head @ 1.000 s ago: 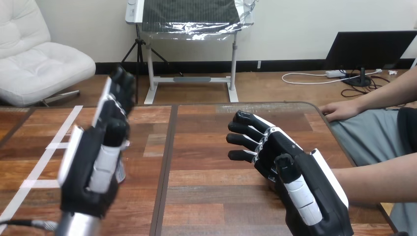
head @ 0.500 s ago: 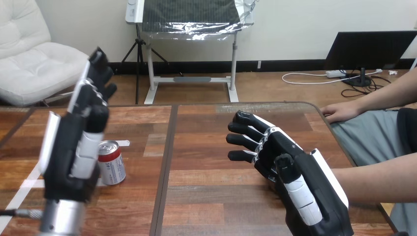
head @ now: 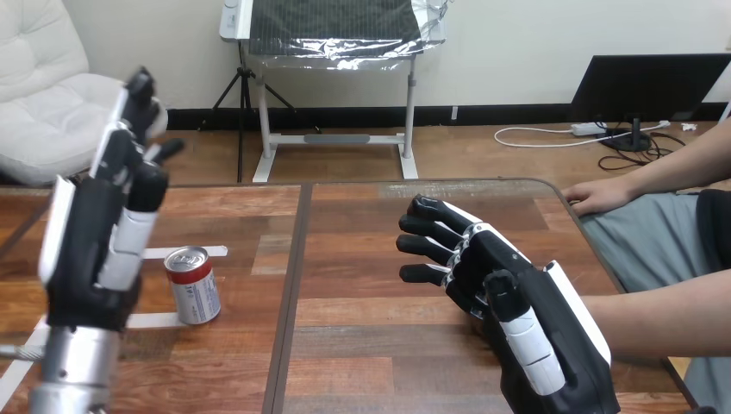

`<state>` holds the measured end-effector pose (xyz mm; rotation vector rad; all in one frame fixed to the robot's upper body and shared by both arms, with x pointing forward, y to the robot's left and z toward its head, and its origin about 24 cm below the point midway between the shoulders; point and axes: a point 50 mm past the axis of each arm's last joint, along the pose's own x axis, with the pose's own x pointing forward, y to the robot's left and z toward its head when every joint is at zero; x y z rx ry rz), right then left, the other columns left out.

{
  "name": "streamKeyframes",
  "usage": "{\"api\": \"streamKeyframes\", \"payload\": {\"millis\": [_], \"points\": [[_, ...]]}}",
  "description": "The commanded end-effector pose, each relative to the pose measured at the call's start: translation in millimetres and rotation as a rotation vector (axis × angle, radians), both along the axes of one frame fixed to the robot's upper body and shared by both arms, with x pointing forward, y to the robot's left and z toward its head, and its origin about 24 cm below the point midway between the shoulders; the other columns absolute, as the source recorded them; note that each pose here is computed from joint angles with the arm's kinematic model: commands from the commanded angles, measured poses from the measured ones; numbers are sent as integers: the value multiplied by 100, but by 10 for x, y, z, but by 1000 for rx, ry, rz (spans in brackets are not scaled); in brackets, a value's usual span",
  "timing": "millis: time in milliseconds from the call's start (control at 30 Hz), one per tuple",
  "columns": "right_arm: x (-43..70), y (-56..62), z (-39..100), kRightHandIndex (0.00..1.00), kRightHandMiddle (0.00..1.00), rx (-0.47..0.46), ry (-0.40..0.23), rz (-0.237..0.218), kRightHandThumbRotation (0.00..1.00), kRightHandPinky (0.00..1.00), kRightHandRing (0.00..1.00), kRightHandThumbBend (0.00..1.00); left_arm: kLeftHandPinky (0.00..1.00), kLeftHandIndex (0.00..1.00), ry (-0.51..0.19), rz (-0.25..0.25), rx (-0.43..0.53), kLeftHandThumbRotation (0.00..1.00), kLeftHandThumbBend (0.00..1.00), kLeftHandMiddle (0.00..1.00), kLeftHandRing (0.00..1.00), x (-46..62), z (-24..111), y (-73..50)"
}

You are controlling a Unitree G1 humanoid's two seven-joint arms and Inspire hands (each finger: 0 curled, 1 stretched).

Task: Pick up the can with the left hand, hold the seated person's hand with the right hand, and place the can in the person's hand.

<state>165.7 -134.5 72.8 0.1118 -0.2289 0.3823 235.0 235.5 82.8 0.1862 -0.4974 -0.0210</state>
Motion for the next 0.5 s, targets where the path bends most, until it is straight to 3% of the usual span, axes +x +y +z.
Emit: {"api": "streamKeyframes", "payload": {"millis": [0,233,467], "points": [[79,24,179,83,83,20,-99,10,84,74,82,95,99,99,-57,13,50,87,83,100,100,159,199,63],[77,30,179,83,83,27,-95,15,83,75,83,96,100,100,-32,40,102,84,86,100,100,248,232,140],[79,33,184,83,83,26,-96,17,82,75,82,96,100,100,10,61,148,75,71,100,100,342,235,218]]}}
